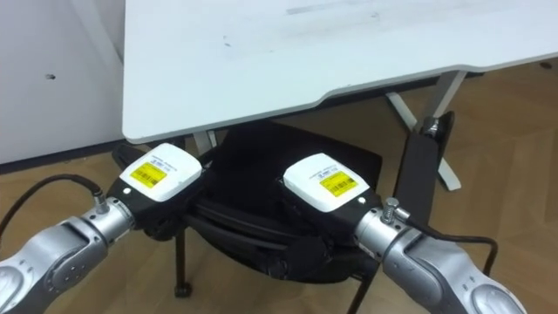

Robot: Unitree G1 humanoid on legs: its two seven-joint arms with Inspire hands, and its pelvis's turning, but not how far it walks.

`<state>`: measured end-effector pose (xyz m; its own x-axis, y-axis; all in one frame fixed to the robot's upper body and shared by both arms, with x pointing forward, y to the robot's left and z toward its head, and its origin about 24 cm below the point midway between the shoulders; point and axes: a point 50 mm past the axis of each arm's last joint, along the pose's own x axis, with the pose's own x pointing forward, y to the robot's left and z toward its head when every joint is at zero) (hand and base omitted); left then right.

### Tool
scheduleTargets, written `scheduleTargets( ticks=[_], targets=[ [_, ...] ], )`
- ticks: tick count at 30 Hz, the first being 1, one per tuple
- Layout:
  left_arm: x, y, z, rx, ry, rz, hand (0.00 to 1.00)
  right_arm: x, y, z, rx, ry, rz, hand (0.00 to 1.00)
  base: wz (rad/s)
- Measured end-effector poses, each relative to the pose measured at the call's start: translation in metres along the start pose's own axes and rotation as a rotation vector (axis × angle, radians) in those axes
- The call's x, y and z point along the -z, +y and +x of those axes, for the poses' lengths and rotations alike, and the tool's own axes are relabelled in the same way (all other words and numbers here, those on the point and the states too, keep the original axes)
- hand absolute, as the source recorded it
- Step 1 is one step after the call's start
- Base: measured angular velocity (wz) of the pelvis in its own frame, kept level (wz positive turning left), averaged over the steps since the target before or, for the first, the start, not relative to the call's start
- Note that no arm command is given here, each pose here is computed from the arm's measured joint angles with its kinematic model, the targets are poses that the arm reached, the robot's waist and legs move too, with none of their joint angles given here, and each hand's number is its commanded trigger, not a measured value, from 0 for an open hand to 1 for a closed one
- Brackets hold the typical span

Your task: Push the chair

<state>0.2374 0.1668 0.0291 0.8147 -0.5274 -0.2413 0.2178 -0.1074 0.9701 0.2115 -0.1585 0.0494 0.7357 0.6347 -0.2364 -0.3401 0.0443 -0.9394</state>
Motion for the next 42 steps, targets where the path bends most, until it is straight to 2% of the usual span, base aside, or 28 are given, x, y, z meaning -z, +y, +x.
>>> scheduleTargets(
  ticks=[1,2,3,4,5,8,12,17,31,42],
  targets=[
    [0.000,0.000,0.000,0.000,0.000,0.000,0.78,0.000,0.000,0.000,0.000,0.000,0.000,0.68,0.00],
    [0.000,0.000,0.000,0.000,0.000,0.000,0.56,0.000,0.000,0.000,0.000,0.001,0.000,0.51,0.00],
    [0.000,0.000,0.000,0.000,0.001,0.000,0.24,0.000,0.000,0.000,0.000,0.003,0.001,0.18,0.00],
    [0.000,0.000,0.000,0.000,0.001,0.000,0.14,0.000,0.000,0.000,0.001,0.006,0.003,0.05,0.00],
    [0.000,0.000,0.000,0.001,0.004,-0.002,0.00,0.001,0.000,0.000,0.005,0.011,0.009,0.00,0.00],
    [-0.001,0.001,0.001,0.002,0.016,-0.007,0.00,0.002,-0.003,-0.001,0.044,0.043,0.033,0.00,0.00],
    [-0.002,0.015,-0.002,-0.046,0.015,-0.010,0.00,0.004,-0.008,-0.004,0.094,0.079,0.047,0.00,0.00],
    [-0.002,0.022,-0.002,-0.077,0.033,-0.015,0.00,0.005,-0.008,-0.003,0.106,0.097,0.060,0.00,-0.02],
    [-0.002,0.027,-0.006,-0.113,0.067,-0.026,0.00,0.005,-0.009,-0.003,0.119,0.100,0.071,0.00,0.00],
    [0.006,0.026,-0.014,-0.187,0.147,-0.129,0.00,0.007,0.000,-0.008,0.217,0.121,0.129,0.00,0.01]
  ],
)
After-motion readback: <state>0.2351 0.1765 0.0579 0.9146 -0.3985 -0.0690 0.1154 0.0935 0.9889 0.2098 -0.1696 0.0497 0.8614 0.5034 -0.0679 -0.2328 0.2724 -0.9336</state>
